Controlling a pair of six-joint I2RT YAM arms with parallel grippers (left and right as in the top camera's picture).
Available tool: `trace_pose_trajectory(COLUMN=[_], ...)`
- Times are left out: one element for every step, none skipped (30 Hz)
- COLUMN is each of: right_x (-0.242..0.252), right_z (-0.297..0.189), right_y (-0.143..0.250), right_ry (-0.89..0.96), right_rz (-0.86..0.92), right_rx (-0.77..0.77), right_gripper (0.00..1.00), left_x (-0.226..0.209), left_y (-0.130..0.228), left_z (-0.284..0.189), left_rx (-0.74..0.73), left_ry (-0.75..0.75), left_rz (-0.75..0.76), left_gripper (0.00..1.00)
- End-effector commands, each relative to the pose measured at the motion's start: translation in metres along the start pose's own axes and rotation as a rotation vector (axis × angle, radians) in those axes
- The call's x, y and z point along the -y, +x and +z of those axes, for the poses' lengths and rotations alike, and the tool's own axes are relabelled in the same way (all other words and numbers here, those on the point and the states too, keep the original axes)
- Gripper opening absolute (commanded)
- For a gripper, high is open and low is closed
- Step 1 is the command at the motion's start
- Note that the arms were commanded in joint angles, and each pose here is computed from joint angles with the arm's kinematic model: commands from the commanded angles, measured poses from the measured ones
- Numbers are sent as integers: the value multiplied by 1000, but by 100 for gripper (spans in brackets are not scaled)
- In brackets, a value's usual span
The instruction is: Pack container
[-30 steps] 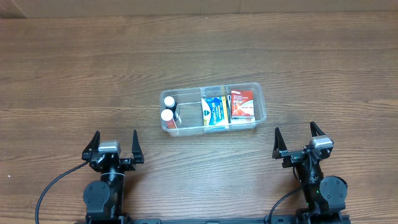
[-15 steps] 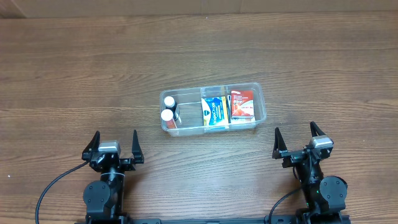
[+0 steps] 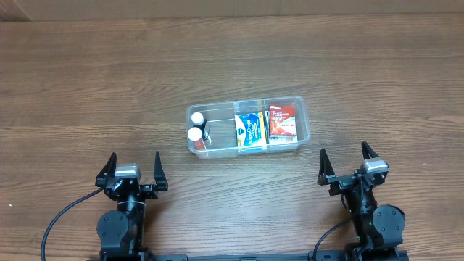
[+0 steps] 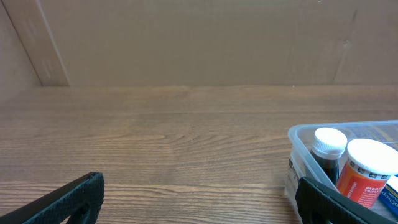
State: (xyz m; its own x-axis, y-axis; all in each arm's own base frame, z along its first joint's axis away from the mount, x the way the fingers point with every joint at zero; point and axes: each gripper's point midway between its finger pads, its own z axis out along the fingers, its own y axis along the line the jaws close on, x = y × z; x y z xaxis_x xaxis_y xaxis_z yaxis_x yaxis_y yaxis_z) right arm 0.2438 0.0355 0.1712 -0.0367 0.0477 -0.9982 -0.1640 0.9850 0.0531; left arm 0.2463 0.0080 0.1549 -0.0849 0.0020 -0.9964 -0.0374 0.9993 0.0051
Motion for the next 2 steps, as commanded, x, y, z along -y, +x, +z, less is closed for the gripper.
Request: trace_pose_trajectory(right_x=[0, 0], right_z=[0, 0], right_y=[1, 1], right_ry=[-2, -2], right_rz=[6, 7], right_rx=[8, 8], right_gripper=[100, 100], left_x=[4, 4], left_y=[-1, -1], left_z=[0, 0], left_rx=[8, 8], left_ry=[22, 22], left_rz=[9, 9], left_gripper=[100, 100])
